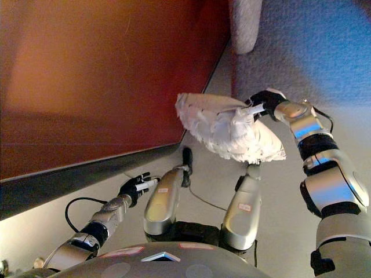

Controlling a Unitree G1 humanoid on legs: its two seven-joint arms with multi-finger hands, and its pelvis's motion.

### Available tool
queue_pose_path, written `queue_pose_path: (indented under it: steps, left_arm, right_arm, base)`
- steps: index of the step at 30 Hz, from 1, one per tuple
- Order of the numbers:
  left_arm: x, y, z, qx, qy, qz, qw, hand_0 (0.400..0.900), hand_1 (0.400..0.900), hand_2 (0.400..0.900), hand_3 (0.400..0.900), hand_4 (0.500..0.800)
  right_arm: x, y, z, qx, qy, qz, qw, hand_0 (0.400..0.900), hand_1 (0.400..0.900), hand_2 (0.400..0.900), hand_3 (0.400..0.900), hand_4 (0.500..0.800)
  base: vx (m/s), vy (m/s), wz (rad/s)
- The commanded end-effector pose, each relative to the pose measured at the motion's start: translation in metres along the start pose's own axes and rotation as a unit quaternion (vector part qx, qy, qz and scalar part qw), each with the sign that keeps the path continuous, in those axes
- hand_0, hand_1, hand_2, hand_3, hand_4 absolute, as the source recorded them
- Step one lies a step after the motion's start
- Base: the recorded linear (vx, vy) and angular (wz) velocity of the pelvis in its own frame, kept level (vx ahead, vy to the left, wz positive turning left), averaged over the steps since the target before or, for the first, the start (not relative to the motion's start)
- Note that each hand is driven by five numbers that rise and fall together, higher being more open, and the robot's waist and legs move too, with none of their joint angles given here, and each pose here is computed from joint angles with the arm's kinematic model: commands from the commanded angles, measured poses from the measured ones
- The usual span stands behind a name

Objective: Pick up the pillow and put it on the sofa.

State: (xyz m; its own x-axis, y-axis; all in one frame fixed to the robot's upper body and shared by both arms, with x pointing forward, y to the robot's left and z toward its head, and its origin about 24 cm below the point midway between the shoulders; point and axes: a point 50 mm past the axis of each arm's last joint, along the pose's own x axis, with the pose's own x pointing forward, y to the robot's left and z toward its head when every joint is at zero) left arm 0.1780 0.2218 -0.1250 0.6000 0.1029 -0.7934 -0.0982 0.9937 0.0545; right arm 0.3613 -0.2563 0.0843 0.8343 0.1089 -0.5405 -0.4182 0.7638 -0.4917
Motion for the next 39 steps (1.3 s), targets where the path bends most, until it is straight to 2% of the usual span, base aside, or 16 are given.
queue_pose_path:
  steps: [1, 8, 11, 18, 29, 35, 37, 38, 39]
  left_arm:
    - [-0.015, 0.062, -0.029, 0.074, 0.063, 0.095, 0.991, 0.9, 0.9, 0.9, 0.9, 0.8]
    - [-0.026, 0.074, -0.058, 0.092, 0.115, 0.109, 0.983, 0.9, 0.9, 0.9, 0.9, 0.8]
    - [-0.032, 0.078, -0.072, 0.099, 0.136, 0.114, 0.979, 0.9, 0.9, 0.9, 0.9, 0.8]
    - [-0.044, 0.084, -0.098, 0.13, 0.174, 0.114, 0.969, 0.9, 0.9, 0.9, 0.9, 0.8]
    - [-0.06, 0.098, -0.121, 0.154, 0.22, 0.133, 0.954, 0.9, 0.9, 0.9, 0.9, 0.8]
    - [-0.064, 0.106, -0.122, 0.167, 0.23, 0.13, 0.95, 0.9, 0.9, 0.9, 0.9, 0.8]
    - [-0.065, 0.11, -0.122, 0.169, 0.232, 0.132, 0.949, 0.9, 0.9, 0.9, 0.9, 0.8]
    - [-0.065, 0.111, -0.12, 0.169, 0.232, 0.133, 0.949, 0.9, 0.9, 0.9, 0.9, 0.8]
    - [-0.064, 0.111, -0.12, 0.168, 0.23, 0.134, 0.949, 0.9, 0.9, 0.9, 0.9, 0.8]
  right_arm:
    - [-0.025, -0.02, 0.068, 0.043, -0.209, 0.003, 0.977, 0.4, 0.4, 0.4, 0.4, 0.5]
    - [-0.046, -0.023, 0.067, 0.091, -0.263, 0.019, 0.96, 0.4, 0.4, 0.4, 0.4, 0.5]
    - [-0.055, -0.038, 0.06, 0.124, -0.276, -0.016, 0.953, 0.4, 0.4, 0.4, 0.4, 0.5]
    - [-0.089, -0.104, 0.035, 0.203, -0.261, -0.123, 0.936, 0.4, 0.4, 0.4, 0.4, 0.5]
    - [-0.14, -0.178, 0.044, 0.235, -0.219, -0.23, 0.919, 0.4, 0.4, 0.4, 0.4, 0.5]
    - [-0.155, -0.194, 0.02, 0.242, -0.124, -0.278, 0.921, 0.4, 0.4, 0.4, 0.4, 0.5]
    - [-0.159, -0.199, 0.008, 0.223, -0.07, -0.318, 0.919, 0.4, 0.4, 0.4, 0.4, 0.5]
    - [-0.165, -0.203, -0.001, 0.21, -0.016, -0.374, 0.903, 0.551, 0.551, 0.551, 0.551, 0.591]
    - [-0.164, -0.202, -0.007, 0.209, 0.017, -0.371, 0.904, 0.9, 0.9, 0.9, 0.9, 0.8]
  base:
    - [0.11, -0.1, 0.04]
    - [0.17, -0.078, -0.02]
    - [0.181, -0.076, -0.01]
    - [0.155, -0.066, 0.07]
    - [0.112, -0.06, 0.06]
    - [0.077, -0.086, 0.07]
    - [0.049, -0.079, 0.04]
    - [0.03, -0.067, 0.02]
    - [0.012, -0.053, 0.04]
